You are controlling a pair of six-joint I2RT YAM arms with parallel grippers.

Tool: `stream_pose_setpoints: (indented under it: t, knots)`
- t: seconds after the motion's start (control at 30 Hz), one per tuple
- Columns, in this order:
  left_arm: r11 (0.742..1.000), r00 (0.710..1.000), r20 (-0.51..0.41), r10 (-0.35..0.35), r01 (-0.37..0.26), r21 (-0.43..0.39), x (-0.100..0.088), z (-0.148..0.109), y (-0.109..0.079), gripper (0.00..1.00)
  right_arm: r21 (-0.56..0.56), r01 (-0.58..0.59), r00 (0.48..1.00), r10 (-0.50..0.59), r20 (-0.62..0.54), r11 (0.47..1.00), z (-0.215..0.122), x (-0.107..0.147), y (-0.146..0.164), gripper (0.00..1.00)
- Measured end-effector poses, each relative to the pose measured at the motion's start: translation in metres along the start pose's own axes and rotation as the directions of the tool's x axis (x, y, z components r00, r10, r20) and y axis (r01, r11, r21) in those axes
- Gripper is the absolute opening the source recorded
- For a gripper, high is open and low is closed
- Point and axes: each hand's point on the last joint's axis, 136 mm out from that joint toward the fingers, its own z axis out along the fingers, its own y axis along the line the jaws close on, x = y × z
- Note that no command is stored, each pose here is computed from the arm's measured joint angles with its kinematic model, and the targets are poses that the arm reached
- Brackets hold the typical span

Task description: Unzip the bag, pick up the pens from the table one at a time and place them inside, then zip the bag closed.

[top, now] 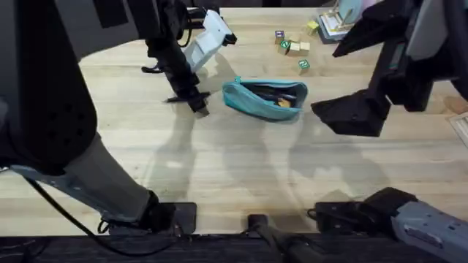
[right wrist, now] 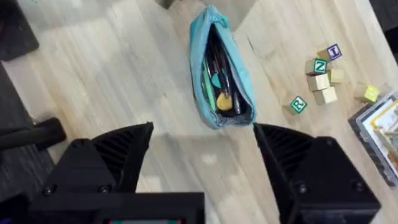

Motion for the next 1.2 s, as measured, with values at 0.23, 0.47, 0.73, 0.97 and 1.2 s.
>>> stream_pose_setpoints:
  t: [0.23, 0.47, 0.73, 0.97, 1.2]
  knots:
    - [1.0, 1.0, -0.01, -0.003, 0.003, -0.008, 0.002, 0.0, 0.002, 0.214, 0.0, 0.0, 1.0, 0.0, 0.0, 1.0, 0.0, 0.0, 0.0, 0.998]
    - [1.0, 1.0, -0.004, -0.005, 0.005, -0.014, 0.0, -0.001, 0.003, 0.046, 0.0, 0.0, 1.0, 0.0, 0.0, 1.0, 0.0, 0.0, 0.0, 0.998]
    - [1.0, 1.0, 0.027, -0.005, 0.006, -0.031, -0.006, -0.001, 0.008, 0.042, 0.0, 0.0, 1.0, 0.0, 0.0, 1.0, 0.0, 0.0, 0.0, 0.997]
    - [0.998, 0.993, 0.118, 0.008, 0.0, -0.062, -0.021, -0.029, 0.009, 0.042, 0.0, 0.0, 1.0, 0.0, 0.0, 1.0, 0.0, 0.0, 0.0, 0.998]
    - [0.989, 0.945, 0.323, 0.058, -0.011, -0.145, -0.059, -0.1, 0.004, 0.042, -0.006, -0.027, 1.0, 0.027, -0.009, 1.0, 0.0, 0.002, 0.002, 0.998]
